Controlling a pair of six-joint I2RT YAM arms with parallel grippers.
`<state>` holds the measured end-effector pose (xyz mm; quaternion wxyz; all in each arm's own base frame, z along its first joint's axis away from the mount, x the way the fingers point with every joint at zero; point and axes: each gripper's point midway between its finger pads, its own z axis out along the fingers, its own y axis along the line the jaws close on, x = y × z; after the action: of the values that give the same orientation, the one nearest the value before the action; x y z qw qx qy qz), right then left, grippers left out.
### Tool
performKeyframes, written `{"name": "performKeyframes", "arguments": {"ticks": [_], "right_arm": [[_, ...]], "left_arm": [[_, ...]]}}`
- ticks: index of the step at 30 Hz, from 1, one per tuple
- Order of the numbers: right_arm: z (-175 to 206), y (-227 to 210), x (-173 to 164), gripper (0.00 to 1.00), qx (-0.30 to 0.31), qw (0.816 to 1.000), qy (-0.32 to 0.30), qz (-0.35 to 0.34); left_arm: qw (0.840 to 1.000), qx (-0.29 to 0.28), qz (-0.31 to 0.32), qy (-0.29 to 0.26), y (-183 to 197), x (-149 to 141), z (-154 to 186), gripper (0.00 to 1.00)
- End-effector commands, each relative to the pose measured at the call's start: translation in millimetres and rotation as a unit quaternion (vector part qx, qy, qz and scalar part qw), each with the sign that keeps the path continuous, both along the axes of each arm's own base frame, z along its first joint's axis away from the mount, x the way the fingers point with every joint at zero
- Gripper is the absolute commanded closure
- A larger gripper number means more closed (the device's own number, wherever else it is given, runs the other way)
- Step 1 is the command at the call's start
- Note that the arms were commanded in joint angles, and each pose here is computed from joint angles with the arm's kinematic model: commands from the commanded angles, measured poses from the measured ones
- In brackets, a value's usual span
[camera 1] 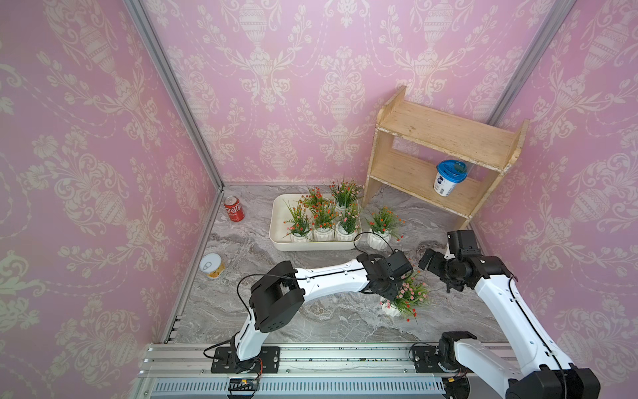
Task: Put the potted gypsophila into the storage box
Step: Pick up the baby's breath potted plant from the center of the board.
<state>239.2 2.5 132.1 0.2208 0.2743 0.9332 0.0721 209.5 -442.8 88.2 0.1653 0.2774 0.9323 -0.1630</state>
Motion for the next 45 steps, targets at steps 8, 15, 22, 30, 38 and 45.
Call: {"name": "performKeyframes", "arguments": {"ticks": [8,15,22,30,38,45], "right_arm": [[0,0,-4,0.0,0.004,1.0,-0.003,0.003],[-1,1,-4,0.0,0.007,1.0,-0.002,0.002],[-2,2,-3,0.0,0.01,1.0,-0.002,0.002],[-2,3,-4,0.0,0.014,1.0,-0.002,0.001],[-3,3,-4,0.0,0.015,1.0,-0.001,0.0],[-1,4,-3,0.0,0.019,1.0,-0.004,0.001]], "left_arm": [[0.998,0.01,0.054,-0.022,59,32,31,1.0],[0.996,0.007,0.089,-0.016,93,43,32,1.0],[0.993,0.007,0.119,-0.015,122,49,32,1.0],[0.988,0.008,0.153,-0.008,154,53,30,1.0],[0.975,0.027,0.222,-0.006,206,58,32,1.0],[0.953,0.028,0.301,0.004,252,54,37,1.0]]}}
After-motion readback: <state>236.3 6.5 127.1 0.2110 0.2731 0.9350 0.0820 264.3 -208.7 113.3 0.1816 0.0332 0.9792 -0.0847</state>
